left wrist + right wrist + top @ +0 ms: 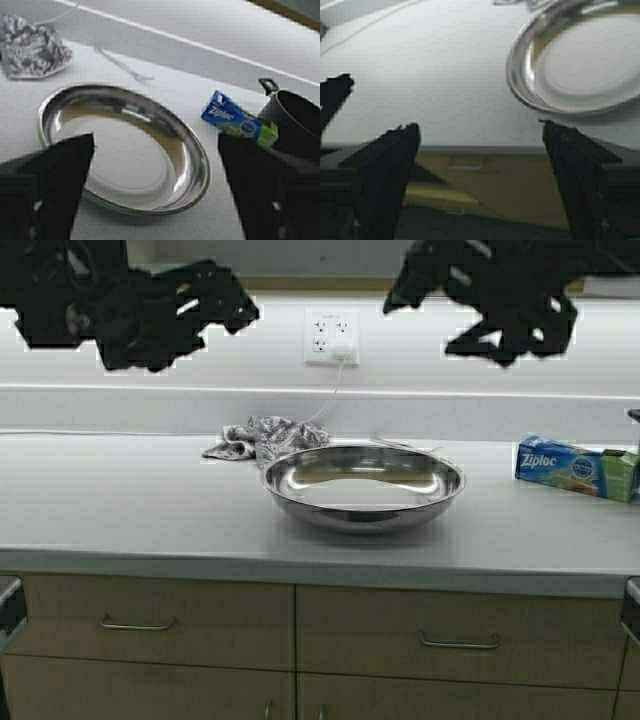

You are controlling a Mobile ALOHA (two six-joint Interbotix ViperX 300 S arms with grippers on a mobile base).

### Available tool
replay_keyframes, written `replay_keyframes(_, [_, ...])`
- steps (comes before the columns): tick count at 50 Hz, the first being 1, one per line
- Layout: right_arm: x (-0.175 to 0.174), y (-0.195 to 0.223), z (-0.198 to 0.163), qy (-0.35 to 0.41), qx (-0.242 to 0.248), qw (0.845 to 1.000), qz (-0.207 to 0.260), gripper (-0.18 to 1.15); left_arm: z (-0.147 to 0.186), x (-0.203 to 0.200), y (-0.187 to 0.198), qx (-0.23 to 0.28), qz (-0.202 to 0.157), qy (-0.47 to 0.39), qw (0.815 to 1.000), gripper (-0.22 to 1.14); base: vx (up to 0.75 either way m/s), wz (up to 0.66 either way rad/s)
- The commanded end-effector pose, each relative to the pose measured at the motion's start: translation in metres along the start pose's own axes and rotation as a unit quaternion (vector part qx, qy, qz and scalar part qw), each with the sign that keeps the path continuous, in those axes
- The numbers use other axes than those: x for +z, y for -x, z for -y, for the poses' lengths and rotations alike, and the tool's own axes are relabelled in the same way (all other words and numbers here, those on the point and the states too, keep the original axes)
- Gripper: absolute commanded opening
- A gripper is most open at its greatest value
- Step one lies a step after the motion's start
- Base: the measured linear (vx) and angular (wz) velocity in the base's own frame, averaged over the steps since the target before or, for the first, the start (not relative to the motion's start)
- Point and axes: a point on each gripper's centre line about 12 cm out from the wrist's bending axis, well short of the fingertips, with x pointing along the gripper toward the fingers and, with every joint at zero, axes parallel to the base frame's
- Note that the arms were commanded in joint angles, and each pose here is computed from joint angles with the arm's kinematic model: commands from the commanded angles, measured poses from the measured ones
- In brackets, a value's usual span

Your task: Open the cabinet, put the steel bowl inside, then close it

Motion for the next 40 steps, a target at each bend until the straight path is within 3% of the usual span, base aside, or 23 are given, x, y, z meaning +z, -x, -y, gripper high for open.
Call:
replay_keyframes(1, [-0.023,-0.014,0.015,0.001,-0.01,1.0,0.01,1.02,-0.014,-0.03,0.0,-0.003,-0.001,0.021,1.0,1.03,0.02,0.02])
replay_keyframes(12, [-0.048,-0.033,0.047,-0.06,-0.037,0.997,0.04,1.02,-0.048,-0.078,-0.003,0.011,-0.01,0.093,0.996,1.03,0.04,0.03])
replay_keyframes(21, [-0.058,-0.031,0.07,-0.068,-0.048,0.994,0.072,1.02,-0.057,-0.105,-0.01,-0.015,-0.026,0.166,0.986,1.03,0.09,0.07])
replay_keyframes(31, [-0.081,-0.032,0.096,-0.075,-0.081,0.991,0.071,1.02,-0.064,-0.118,-0.013,-0.009,-0.033,0.174,0.984,1.03,0.12,0.05])
replay_keyframes(40, [-0.101,-0.036,0.127,-0.125,-0.102,0.984,0.076,1.02,-0.075,-0.123,-0.013,0.007,-0.031,0.176,0.984,1.03,0.16,0.0])
